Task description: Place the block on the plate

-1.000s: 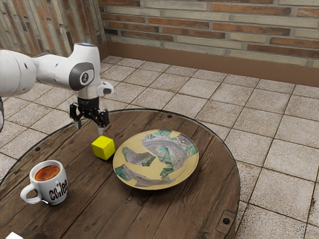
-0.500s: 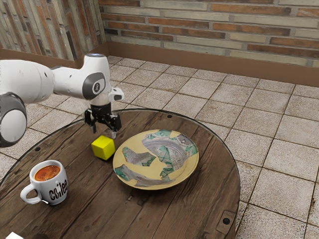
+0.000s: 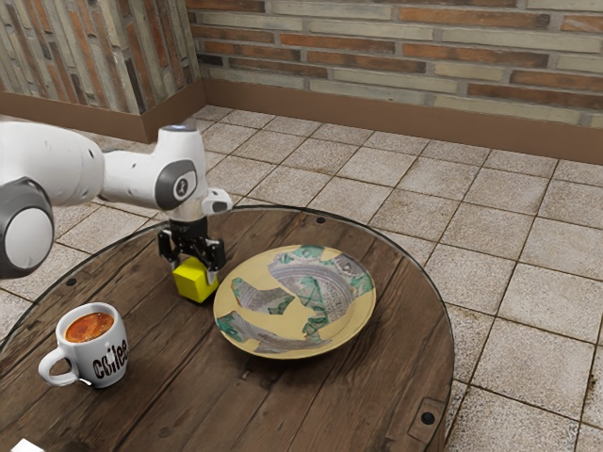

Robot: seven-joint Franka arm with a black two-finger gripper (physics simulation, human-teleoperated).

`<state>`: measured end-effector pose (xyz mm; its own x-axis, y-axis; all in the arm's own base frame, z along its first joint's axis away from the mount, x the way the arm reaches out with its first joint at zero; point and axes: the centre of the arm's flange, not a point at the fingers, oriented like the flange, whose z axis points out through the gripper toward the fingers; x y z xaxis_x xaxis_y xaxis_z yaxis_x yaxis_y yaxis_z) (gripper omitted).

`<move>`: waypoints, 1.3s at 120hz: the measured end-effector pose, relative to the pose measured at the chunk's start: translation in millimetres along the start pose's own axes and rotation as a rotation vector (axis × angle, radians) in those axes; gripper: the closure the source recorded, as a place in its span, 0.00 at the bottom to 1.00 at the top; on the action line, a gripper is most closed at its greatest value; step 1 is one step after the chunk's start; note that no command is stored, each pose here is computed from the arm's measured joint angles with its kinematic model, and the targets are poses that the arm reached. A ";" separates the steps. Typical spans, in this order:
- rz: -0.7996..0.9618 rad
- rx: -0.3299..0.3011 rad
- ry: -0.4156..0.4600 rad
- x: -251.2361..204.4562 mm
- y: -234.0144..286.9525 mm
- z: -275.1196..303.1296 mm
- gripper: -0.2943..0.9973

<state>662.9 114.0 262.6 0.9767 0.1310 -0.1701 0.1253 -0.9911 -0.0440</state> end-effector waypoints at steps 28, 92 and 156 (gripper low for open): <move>0.003 -0.003 0.009 0.8 0.5 -2.0 0.39; 0.103 0.016 0.171 -46.2 61.3 -153.3 0.45; 0.303 0.046 0.049 -86.4 185.8 -113.1 0.45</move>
<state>621.5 -83.9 380.4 0.9757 -0.1731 -0.1347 -0.1803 -0.9827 -0.0431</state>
